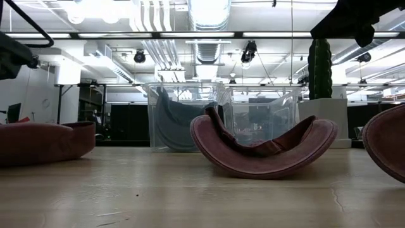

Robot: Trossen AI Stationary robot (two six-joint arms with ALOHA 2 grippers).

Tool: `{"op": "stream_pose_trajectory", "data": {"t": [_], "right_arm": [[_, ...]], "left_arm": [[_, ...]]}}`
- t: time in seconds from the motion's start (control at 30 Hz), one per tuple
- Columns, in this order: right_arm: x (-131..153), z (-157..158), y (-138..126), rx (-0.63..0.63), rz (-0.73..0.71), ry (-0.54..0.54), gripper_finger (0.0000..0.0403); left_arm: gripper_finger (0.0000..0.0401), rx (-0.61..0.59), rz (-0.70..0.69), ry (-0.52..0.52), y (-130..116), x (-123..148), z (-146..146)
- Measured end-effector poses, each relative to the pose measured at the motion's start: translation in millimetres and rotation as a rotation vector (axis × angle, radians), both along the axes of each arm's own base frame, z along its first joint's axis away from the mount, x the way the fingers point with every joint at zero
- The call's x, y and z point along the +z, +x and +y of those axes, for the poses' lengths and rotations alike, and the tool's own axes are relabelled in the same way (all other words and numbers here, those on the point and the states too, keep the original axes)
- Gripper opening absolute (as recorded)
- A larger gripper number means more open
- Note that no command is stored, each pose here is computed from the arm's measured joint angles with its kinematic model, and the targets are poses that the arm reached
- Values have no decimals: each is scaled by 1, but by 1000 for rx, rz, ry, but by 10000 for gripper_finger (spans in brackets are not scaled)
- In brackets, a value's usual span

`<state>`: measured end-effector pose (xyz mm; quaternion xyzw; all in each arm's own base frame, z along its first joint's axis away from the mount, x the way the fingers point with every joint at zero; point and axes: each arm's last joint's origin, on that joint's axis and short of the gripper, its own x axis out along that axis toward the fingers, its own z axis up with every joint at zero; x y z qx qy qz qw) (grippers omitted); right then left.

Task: Pick & Place hat
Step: Put the left red cap into the right transparent bin

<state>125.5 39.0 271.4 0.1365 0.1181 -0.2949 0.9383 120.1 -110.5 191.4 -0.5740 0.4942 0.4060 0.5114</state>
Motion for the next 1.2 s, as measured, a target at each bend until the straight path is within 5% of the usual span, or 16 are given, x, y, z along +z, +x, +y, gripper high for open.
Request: {"op": "stream_pose_trajectory", "data": {"t": [0.43,0.8,1.2], "right_arm": [[0,0,0,0,-2,1,59],[0,0,0,-1,-5,4,59],[0,0,0,-1,-5,4,59]], "left_arm": [[170,11,-87,52,3,-7,1],[170,-3,-222,-38,5,-42,0],[170,-48,-273,-50,6,-46,0]]}}
